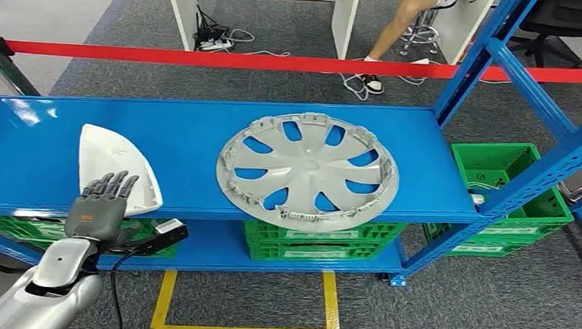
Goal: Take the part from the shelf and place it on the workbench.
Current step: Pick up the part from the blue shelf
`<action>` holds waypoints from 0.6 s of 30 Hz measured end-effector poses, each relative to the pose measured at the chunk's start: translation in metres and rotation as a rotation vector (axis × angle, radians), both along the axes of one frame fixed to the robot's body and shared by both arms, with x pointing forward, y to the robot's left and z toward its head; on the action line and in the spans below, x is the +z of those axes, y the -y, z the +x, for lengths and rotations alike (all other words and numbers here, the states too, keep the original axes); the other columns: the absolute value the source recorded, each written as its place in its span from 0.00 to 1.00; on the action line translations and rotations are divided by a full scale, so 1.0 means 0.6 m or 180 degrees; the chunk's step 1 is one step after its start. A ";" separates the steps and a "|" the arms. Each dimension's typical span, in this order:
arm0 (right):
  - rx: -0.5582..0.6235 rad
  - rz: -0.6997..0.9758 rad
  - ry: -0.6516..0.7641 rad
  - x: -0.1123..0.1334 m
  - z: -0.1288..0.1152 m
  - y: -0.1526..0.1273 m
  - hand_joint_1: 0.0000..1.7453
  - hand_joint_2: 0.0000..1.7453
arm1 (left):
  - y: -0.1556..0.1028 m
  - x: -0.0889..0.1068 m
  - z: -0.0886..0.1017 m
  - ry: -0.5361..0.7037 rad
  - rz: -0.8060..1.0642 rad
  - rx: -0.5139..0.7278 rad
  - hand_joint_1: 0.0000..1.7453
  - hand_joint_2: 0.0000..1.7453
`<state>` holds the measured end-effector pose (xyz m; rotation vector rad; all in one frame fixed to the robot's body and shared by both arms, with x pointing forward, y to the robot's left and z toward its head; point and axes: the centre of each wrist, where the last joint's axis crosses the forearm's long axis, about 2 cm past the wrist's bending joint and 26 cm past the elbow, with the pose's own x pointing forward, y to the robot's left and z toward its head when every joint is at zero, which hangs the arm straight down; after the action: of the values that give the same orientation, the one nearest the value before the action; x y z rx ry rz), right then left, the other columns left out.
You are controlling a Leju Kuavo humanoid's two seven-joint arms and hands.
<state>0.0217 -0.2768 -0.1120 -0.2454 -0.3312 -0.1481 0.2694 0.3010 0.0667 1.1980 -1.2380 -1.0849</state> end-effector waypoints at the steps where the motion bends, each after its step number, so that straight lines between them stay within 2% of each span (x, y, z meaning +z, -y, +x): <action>1: 0.0000 0.0000 0.0000 0.000 0.000 0.000 0.00 0.00 | 0.000 0.000 0.000 0.0000 -0.0005 0.0001 0.97 1.00; 4: 0.0000 0.0003 0.0000 0.000 0.000 0.000 0.00 0.00 | -0.001 0.002 0.002 0.0001 -0.0027 0.0005 1.00 1.00; 18: -0.0002 0.0017 0.0017 0.000 0.005 -0.002 0.00 0.00 | -0.002 0.016 0.022 0.0080 -0.0046 -0.0006 1.00 1.00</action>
<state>0.0250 -0.2755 -0.1118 -0.2397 -0.3362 -0.1502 0.2826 0.3025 0.0762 1.2033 -1.2645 -1.0635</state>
